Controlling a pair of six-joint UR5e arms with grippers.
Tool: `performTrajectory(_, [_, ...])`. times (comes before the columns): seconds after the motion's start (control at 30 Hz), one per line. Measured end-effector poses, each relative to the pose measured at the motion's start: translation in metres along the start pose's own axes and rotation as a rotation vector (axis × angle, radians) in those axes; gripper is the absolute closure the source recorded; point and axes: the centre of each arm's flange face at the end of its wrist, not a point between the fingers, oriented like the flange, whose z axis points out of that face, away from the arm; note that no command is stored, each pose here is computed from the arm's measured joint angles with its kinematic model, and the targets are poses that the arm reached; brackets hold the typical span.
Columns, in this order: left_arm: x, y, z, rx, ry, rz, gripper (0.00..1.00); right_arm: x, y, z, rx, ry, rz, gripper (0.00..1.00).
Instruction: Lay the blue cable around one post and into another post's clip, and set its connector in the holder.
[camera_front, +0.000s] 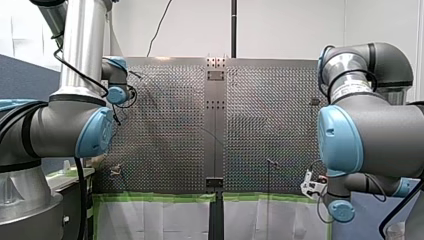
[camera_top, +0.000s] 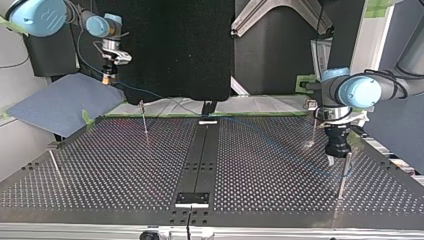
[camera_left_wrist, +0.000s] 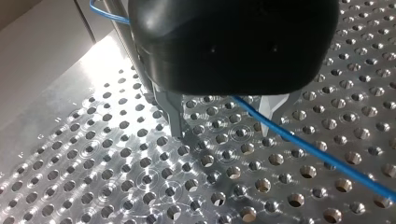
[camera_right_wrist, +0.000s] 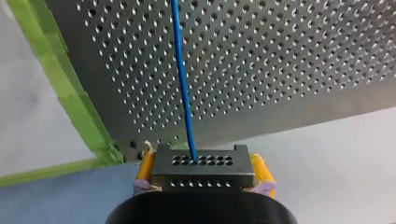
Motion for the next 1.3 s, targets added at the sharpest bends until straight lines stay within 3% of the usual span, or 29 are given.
performTrajectory(0.23, [-0.001, 0.003, -0.001, -0.026, -0.008, 0.007, 0.19, 0.014, 0.001, 0.005, -0.013, -0.019, -0.044, 1.0])
performTrajectory(0.33, [-0.001, 0.004, -0.001, -0.037, -0.013, 0.007, 0.15, 0.013, -0.002, 0.004, -0.008, -0.032, -0.051, 1.0])
performTrajectory(0.53, [0.005, 0.013, 0.0, -0.065, -0.01, 0.004, 0.12, 0.013, -0.005, 0.004, 0.003, -0.038, -0.052, 1.0])
performTrajectory(0.93, [0.046, 0.043, -0.001, -0.117, 0.066, -0.018, 0.12, 0.011, -0.01, 0.004, 0.017, -0.048, -0.051, 1.0])
performTrajectory(1.3, [0.062, 0.063, -0.021, -0.145, 0.052, -0.097, 0.09, 0.01, -0.013, 0.004, 0.029, -0.051, -0.05, 1.0])
